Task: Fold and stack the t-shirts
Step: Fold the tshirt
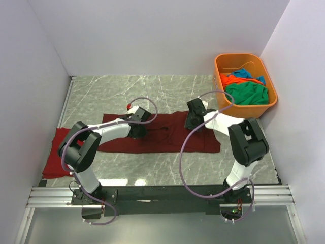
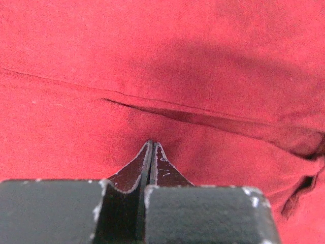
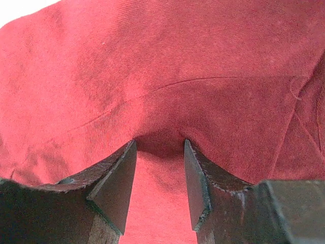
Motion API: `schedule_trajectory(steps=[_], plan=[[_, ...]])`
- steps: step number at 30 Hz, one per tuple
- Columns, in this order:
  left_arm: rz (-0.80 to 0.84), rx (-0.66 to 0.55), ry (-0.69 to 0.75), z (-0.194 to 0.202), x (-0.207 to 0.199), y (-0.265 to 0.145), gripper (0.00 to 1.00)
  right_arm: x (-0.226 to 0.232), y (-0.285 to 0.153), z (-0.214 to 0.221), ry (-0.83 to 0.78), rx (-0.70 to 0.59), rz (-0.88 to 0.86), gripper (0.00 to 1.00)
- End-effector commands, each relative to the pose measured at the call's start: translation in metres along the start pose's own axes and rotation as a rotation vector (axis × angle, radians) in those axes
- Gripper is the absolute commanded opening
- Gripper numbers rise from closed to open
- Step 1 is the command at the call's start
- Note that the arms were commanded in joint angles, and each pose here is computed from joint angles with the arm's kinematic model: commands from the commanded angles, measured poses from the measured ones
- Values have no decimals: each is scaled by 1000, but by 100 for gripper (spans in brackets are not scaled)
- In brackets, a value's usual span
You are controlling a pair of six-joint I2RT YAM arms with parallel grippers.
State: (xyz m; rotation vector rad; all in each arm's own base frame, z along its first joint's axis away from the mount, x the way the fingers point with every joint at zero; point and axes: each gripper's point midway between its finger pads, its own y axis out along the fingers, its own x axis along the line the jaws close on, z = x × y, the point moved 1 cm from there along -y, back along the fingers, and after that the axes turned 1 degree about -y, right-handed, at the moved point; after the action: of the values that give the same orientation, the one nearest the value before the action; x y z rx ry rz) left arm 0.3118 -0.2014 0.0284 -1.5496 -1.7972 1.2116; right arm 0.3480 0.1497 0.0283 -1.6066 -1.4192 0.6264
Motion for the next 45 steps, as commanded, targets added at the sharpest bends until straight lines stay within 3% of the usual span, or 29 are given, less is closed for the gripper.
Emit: schedule_trajectory(steps=[1,10,17,24,31,34,36,38,43,45], plan=[[-40,100,21,41,12,-6,1,5,12,-9,-37,19,27,50],[55,187,9,85,-10,-39,1,32,29,-53,-149,16,44,50],[223,275,1,120,-53,-74,1,62,48,-68,-247,69,-19,50],[380,272,-26,115,-102,-97,1,89,69,-80,-315,106,-65,50],[469,160,-55,49,-131,-114,1,126,69,-127,-354,14,-160,54],[482,95,-124,1,-123,-108,3,137,49,-147,-339,-37,-214,57],[484,27,-173,-41,-118,-104,6,140,36,-164,-309,-101,-236,64],[496,-54,-185,-85,-117,-98,11,139,12,-176,-274,-152,-263,71],[545,-190,-104,-167,-127,-80,28,116,-26,-201,-151,-252,-228,71],[580,-170,-54,-180,-126,-50,37,104,-29,-197,-101,-252,-194,71]])
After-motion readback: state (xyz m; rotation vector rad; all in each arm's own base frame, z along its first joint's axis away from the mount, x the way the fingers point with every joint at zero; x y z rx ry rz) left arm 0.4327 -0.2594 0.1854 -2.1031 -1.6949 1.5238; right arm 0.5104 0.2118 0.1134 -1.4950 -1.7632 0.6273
